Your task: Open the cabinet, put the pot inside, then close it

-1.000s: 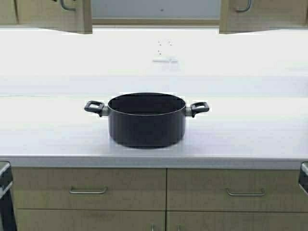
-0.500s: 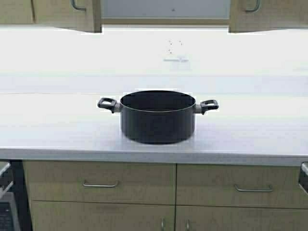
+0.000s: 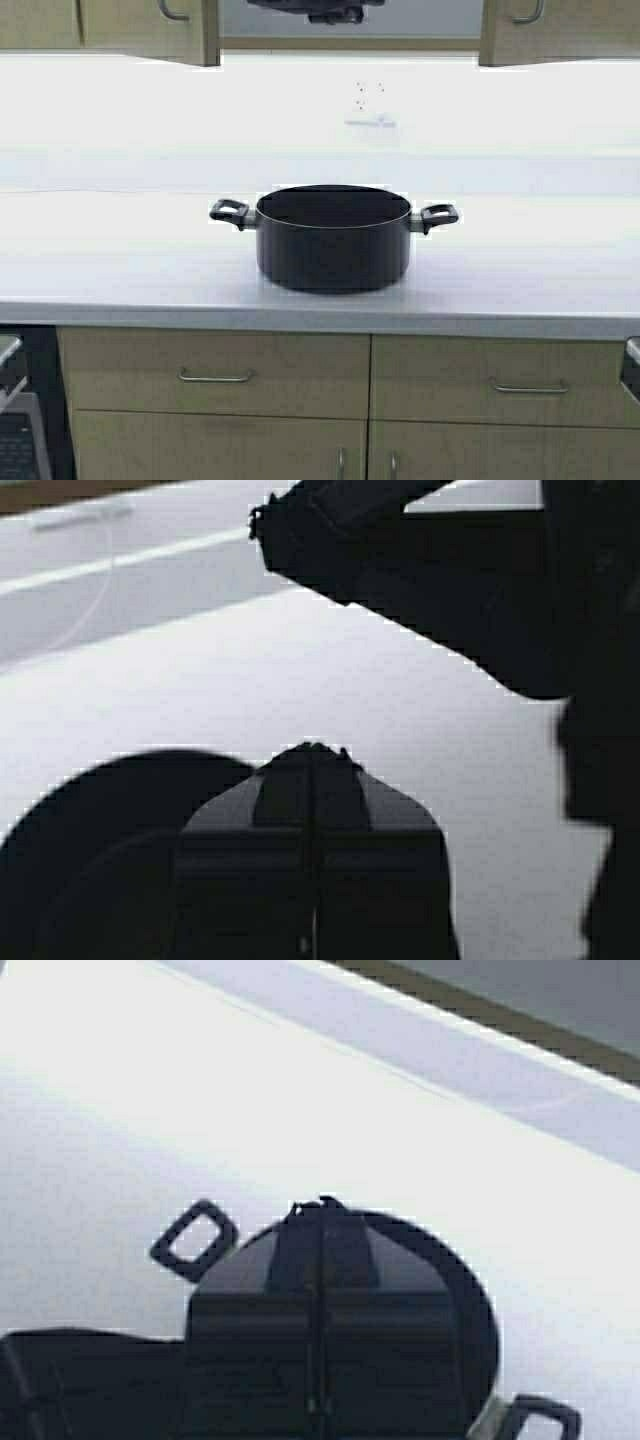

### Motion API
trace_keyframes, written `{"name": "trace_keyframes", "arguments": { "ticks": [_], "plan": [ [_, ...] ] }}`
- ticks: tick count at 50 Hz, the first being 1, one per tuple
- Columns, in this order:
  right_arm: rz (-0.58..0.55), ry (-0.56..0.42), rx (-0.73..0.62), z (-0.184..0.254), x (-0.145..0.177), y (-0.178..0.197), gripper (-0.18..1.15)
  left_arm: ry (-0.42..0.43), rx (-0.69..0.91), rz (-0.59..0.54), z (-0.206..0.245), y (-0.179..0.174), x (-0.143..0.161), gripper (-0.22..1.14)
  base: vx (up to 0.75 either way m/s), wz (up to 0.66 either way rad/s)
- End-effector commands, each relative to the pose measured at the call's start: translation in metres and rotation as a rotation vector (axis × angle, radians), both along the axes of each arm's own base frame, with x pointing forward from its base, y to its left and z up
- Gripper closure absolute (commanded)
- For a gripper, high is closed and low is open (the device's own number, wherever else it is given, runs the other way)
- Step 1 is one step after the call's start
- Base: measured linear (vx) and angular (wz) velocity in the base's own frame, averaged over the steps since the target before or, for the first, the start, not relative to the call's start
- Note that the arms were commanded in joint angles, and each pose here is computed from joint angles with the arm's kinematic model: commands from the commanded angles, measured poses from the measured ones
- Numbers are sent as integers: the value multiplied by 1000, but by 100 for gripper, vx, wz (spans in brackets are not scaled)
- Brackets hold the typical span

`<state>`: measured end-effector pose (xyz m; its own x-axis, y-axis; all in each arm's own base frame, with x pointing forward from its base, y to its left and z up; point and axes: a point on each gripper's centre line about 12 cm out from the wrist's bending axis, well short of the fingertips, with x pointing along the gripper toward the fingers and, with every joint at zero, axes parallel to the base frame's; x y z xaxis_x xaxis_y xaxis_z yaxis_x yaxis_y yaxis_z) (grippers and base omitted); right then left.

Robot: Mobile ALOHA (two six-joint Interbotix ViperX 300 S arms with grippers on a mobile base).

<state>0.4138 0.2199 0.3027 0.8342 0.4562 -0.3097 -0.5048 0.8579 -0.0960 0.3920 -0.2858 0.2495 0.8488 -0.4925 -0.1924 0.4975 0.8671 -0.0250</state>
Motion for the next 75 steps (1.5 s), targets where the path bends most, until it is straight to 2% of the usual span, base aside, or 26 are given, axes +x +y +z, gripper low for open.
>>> {"name": "trace_keyframes", "arguments": {
  "ticks": [1,8,13,24,31,34,38,45,46,50,52,58,62,68,72,75],
  "plan": [
    [-20,-22,14,8,15,-2,92,-29,-46,84,13,24,31,89,0,0],
    [-72,-2,4,0,20,-28,92,-6,-33,151,7,57,43,89,0,0],
    [-126,16,-2,-2,20,-57,92,9,-24,198,7,86,40,89,0,0],
    [-245,16,-4,1,-13,-120,92,15,-3,262,9,133,7,89,-2,3],
    [-252,0,5,9,-35,-128,89,-3,-17,258,18,142,-20,87,-1,2],
    [-222,6,5,10,-46,-121,79,-6,-21,239,21,138,-30,83,-2,1],
    [-195,32,13,7,-58,-115,52,-12,-18,198,23,128,-43,69,-2,2],
    [-183,111,130,-4,-78,-101,-6,-10,-19,122,20,108,-68,23,-1,1],
    [-184,125,153,-6,-82,-99,-9,-7,-25,117,19,107,-72,17,-1,1],
    [-194,158,236,-18,-98,-86,-8,7,-98,118,14,104,-85,-8,0,1],
    [-212,146,267,-24,-107,-80,-5,10,-151,125,10,104,-93,-14,0,0],
    [-269,70,320,-48,-137,-58,-6,-2,-334,148,-14,109,-118,-10,0,0],
    [-348,38,407,-67,-152,-57,-6,6,-443,167,-37,120,-129,-11,0,0],
    [-469,72,581,-111,-163,-71,-6,33,-576,206,-71,134,-136,-11,0,1],
    [-466,111,662,-137,-167,-75,-6,71,-623,231,-96,137,-135,-11,0,0],
    [-438,137,670,-154,-165,-73,-6,108,-644,246,-115,137,-131,-11,0,0]
  ]
}}
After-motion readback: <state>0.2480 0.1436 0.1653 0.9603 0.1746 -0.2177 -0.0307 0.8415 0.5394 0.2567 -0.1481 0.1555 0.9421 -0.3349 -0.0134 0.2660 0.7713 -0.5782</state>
